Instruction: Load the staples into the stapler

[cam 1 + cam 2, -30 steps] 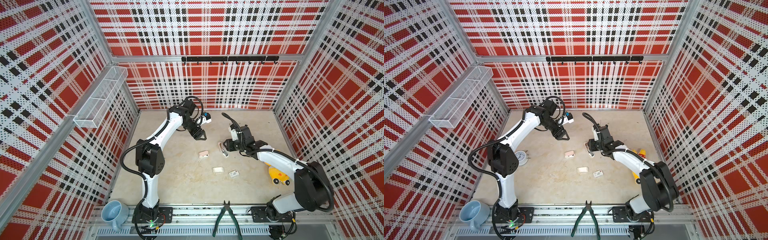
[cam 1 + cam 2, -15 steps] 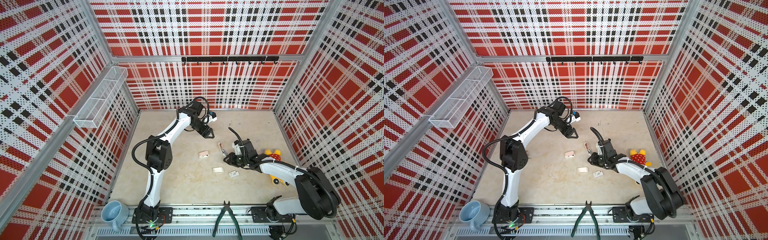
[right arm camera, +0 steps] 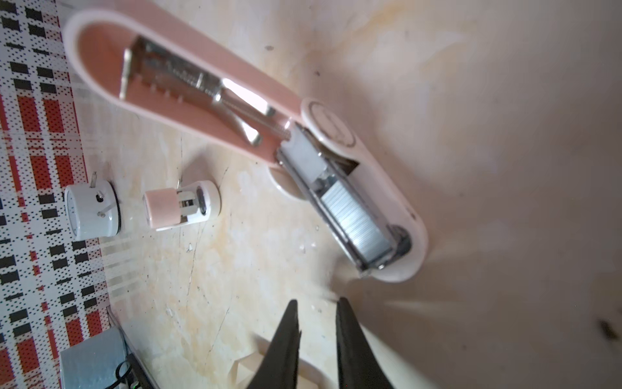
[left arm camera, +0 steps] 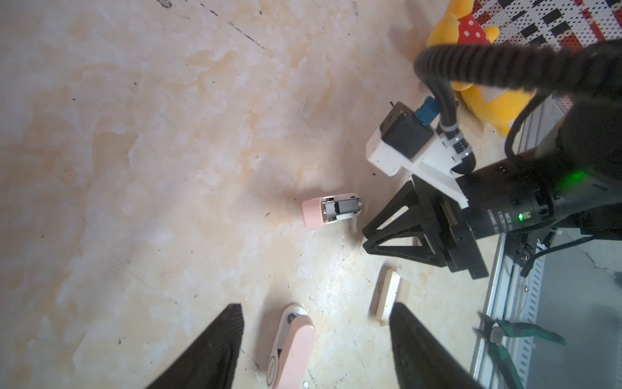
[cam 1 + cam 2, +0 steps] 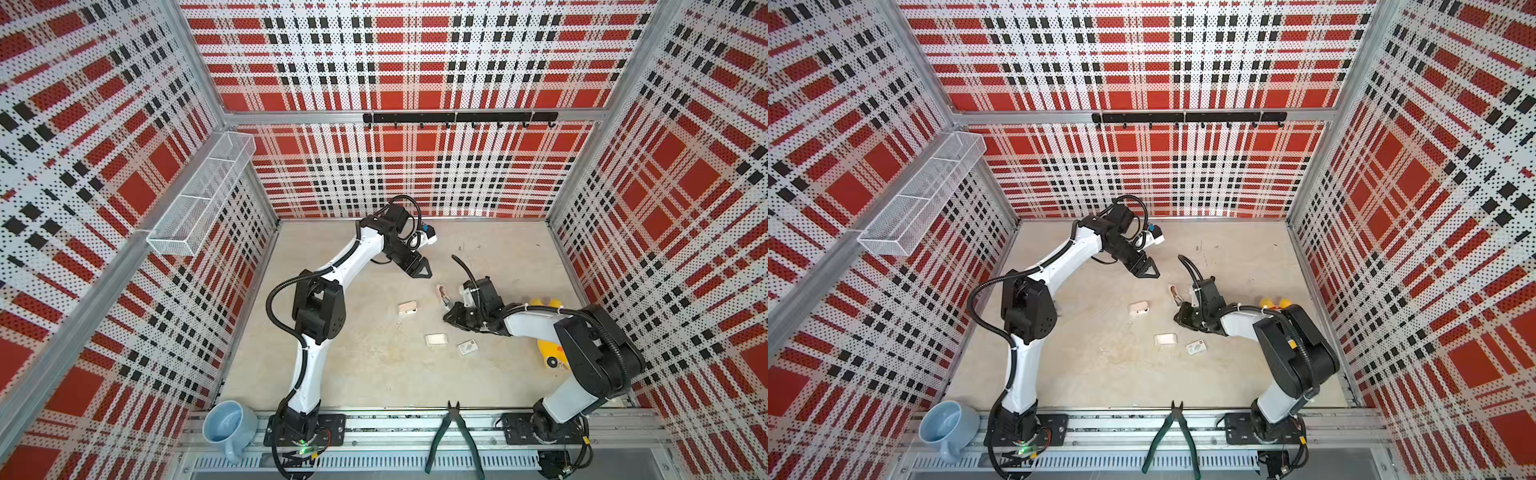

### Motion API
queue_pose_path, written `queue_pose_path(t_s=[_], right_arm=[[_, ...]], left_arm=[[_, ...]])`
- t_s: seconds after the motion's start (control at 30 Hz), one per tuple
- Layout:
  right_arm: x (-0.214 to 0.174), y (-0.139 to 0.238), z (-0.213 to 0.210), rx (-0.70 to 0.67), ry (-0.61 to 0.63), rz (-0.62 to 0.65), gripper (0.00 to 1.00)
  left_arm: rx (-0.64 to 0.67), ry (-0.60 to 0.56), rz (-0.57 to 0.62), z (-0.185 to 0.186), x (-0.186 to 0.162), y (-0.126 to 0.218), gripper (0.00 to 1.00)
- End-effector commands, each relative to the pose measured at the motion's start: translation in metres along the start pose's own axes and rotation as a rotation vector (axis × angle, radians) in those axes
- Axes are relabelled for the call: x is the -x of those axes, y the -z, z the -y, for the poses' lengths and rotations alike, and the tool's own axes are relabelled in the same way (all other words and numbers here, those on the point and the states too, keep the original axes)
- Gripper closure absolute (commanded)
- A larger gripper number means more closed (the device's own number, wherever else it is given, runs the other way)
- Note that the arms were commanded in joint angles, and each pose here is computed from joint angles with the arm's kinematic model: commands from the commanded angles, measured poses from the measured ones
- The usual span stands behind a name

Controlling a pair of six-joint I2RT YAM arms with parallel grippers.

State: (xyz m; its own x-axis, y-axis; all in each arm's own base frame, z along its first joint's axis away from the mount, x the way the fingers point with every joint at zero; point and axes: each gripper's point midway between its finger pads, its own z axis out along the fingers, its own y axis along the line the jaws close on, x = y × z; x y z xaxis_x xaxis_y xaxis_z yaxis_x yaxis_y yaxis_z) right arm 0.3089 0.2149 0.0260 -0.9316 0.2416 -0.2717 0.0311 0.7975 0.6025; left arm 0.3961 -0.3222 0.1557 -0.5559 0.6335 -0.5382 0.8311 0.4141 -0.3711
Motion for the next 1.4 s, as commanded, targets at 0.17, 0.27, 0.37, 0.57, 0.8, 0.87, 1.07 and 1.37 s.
queue_pose_path(t_s=[0.17, 0.27, 0.37, 0.57, 0.8, 0.87, 1.07, 1.37], right_arm=[[0.023, -0.007, 0.006, -0.011, 0.018, 0.041, 0.79], [0.026, -0.008, 0.012, -0.025, 0.013, 0.045, 0.79], [0.031, -0.009, 0.017, -0.031, 0.009, 0.063, 0.79], [0.042, -0.010, 0.027, -0.050, 0.003, 0.086, 0.79], [0.059, -0.011, 0.026, -0.041, 0.024, 0.087, 0.79], [0.059, -0.011, 0.023, -0.034, 0.027, 0.077, 0.79], [0.053, 0.009, 0.018, -0.016, 0.005, 0.105, 0.77], [0.059, 0.052, 0.028, -0.018, -0.061, 0.191, 0.73]], left_arm=[[-0.057, -0.024, -0.022, 0.010, -0.011, -0.013, 0.29], [-0.054, -0.038, -0.024, 0.011, -0.012, -0.012, 0.29], [-0.053, -0.056, -0.029, 0.013, -0.014, -0.011, 0.29], [-0.035, -0.127, -0.067, 0.020, -0.027, -0.013, 0.29], [0.011, -0.188, -0.109, 0.021, -0.038, -0.019, 0.29], [0.037, -0.201, -0.110, 0.019, -0.038, -0.022, 0.30], [0.085, -0.258, -0.120, 0.024, -0.036, -0.035, 0.30], [0.140, -0.264, -0.090, 0.032, -0.039, -0.059, 0.28]])
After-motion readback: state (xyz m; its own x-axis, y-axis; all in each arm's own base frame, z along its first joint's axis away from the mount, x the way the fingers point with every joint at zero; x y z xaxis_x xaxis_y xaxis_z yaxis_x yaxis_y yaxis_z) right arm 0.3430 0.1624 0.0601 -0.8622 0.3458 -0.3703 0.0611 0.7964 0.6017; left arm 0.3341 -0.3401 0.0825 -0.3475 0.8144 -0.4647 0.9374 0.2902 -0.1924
